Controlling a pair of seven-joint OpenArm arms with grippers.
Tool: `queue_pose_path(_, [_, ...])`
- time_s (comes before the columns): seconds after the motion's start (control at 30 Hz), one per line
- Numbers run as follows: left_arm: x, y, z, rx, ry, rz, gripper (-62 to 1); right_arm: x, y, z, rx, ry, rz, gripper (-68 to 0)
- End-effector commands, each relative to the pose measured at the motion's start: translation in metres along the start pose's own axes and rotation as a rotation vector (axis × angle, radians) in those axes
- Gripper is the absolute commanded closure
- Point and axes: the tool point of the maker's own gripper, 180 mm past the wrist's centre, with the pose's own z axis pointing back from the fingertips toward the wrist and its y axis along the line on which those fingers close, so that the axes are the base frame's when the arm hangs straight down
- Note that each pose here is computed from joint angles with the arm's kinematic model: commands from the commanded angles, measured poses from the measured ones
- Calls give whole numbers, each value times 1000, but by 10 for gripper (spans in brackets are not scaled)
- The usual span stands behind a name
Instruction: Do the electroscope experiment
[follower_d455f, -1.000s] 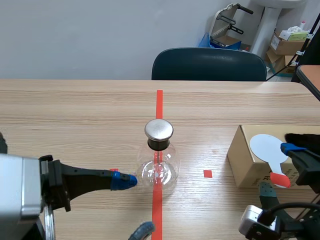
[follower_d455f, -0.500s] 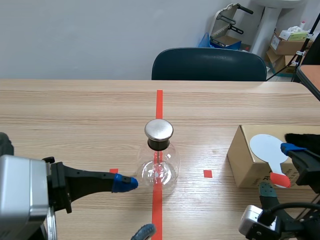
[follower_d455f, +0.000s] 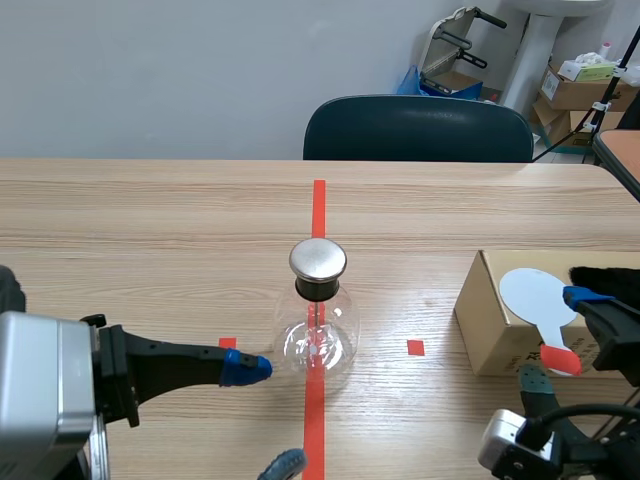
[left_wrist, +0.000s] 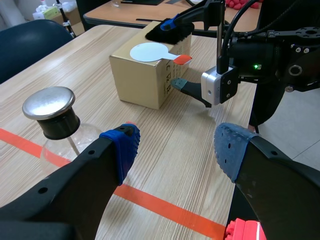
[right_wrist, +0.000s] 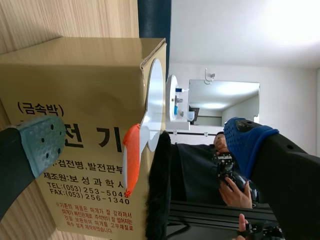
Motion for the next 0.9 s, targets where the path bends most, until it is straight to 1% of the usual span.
queue_pose_path(0.0, [5,-3,0,-4,-22,14,-347,-6,-14,-2,-67,18,28,-679])
queue_pose_path(0.87, [4,-3,3,-7,-14,9,-347,-8,-15,-2,-69,29,28,-679])
